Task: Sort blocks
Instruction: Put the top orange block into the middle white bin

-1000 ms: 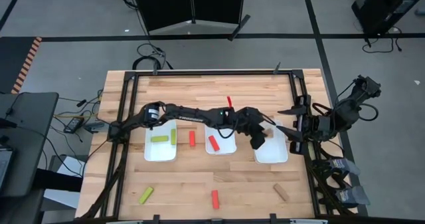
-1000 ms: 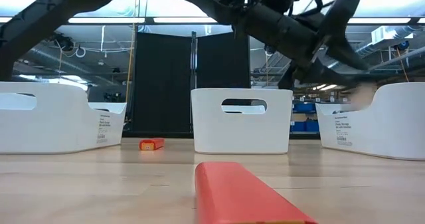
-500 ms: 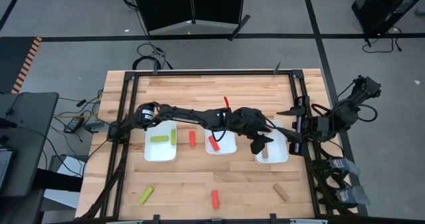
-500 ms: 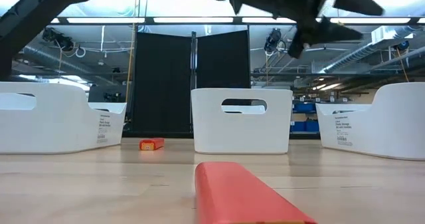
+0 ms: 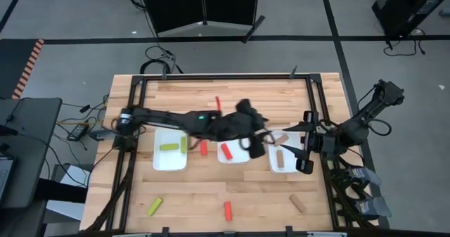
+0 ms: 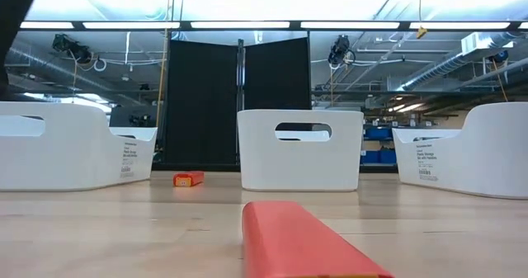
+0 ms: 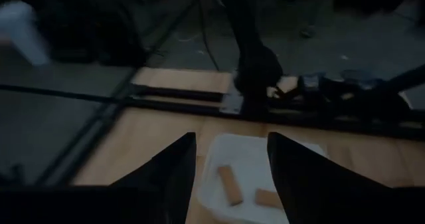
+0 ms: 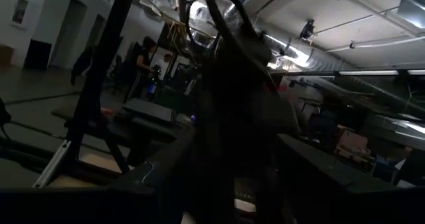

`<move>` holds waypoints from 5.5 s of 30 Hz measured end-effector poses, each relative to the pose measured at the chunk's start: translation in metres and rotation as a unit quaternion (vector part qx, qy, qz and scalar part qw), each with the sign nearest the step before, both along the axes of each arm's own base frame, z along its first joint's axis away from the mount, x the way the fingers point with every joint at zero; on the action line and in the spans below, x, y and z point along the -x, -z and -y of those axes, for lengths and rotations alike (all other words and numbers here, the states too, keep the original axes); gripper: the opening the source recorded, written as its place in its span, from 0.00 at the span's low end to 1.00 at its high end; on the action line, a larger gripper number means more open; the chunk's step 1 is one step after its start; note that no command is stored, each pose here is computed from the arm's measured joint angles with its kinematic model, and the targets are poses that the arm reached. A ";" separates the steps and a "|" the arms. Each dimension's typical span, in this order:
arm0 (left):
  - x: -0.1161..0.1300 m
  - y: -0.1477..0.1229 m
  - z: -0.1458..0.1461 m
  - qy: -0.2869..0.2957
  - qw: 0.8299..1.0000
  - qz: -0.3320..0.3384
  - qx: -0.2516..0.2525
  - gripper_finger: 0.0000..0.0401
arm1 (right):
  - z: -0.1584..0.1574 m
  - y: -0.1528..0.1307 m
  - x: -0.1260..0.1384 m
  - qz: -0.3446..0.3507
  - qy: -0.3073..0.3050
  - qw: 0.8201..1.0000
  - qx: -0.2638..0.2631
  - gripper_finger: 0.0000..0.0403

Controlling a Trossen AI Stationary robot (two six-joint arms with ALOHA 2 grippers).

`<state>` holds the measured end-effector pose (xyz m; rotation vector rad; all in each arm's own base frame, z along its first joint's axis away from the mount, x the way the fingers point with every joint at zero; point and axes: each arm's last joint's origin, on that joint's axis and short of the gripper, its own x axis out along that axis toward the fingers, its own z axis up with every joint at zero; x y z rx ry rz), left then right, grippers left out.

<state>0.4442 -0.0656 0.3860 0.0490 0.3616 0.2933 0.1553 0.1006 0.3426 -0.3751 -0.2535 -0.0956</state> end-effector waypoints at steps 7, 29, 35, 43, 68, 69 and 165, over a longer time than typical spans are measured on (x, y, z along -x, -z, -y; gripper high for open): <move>0.064 -0.022 0.021 -0.039 0.999 0.025 -0.019 0.48 | 0.002 0.011 -0.019 -0.021 0.026 0.999 -0.017 0.52; 0.256 0.066 -0.020 -0.053 0.939 0.309 0.140 0.48 | 0.047 0.057 -0.229 -0.392 0.097 0.896 -0.184 0.54; 0.280 0.060 -0.028 -0.052 0.938 0.316 0.133 0.48 | 0.051 0.080 -0.284 -0.492 0.092 0.847 -0.176 0.58; 0.310 0.054 -0.039 -0.051 0.942 0.309 0.120 0.48 | 0.065 0.105 -0.342 -0.560 0.144 0.777 -0.248 0.70; 0.321 0.057 -0.042 -0.040 0.944 0.296 0.140 0.48 | 0.074 0.140 -0.369 -0.500 0.231 0.736 -0.394 0.73; 0.321 0.057 -0.042 -0.040 0.944 0.296 0.140 0.48 | 0.074 0.140 -0.370 -0.497 0.233 0.736 -0.396 0.73; 0.321 0.059 -0.042 -0.042 0.946 0.286 0.144 0.48 | 0.081 0.179 -0.375 -0.657 0.007 0.738 -0.155 0.99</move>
